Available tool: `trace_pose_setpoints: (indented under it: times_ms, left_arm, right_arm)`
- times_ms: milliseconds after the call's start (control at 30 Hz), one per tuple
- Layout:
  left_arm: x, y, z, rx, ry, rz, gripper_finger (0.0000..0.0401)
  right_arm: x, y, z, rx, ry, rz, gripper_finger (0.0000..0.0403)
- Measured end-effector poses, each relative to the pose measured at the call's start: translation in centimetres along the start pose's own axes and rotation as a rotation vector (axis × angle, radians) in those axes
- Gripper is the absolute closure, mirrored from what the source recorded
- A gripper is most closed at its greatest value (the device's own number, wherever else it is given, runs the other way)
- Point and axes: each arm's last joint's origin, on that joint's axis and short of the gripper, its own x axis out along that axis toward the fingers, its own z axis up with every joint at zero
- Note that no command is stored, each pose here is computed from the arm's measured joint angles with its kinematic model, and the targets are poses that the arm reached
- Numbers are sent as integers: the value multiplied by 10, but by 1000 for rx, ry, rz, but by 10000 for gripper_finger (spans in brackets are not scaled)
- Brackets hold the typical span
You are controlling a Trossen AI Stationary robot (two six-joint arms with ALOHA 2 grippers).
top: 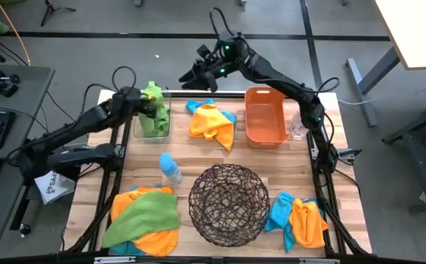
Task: Sort microfiber towel by color & place in baskets
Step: Put the right green microfiber cloth into the transparent bin
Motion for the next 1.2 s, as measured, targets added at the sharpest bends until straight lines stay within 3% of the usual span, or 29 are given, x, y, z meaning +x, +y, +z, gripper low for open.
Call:
trace_pose_setpoints:
  times_ms: [133, 333, 500, 633, 800, 900, 1200]
  left_arm:
    - [33, -3, -5, 74, 143, 39, 401]
    - [71, -6, -18, 235, 337, -2, 401]
    - [92, -12, -35, 425, 506, -154, 401]
    - [104, -16, -42, 560, 594, -152, 401]
    - [110, -21, -38, 734, 645, -130, 395]
    - [110, -23, -31, 790, 636, -125, 374]
    - [98, -25, -3, 790, 664, -114, 263]
  right_arm:
    - [-5, 7, 2, 6, 12, -4, 126]
    - [-41, 63, 23, -116, -4, -10, 126]
    - [-58, 96, 18, -123, 59, -121, 126]
    - [-76, 135, 20, -159, 54, -177, 126]
    - [-75, 157, 16, -166, 60, -231, 126]
    - [-74, 171, 14, -183, 50, -239, 126]
    - [-63, 181, 9, -136, 65, -213, 126]
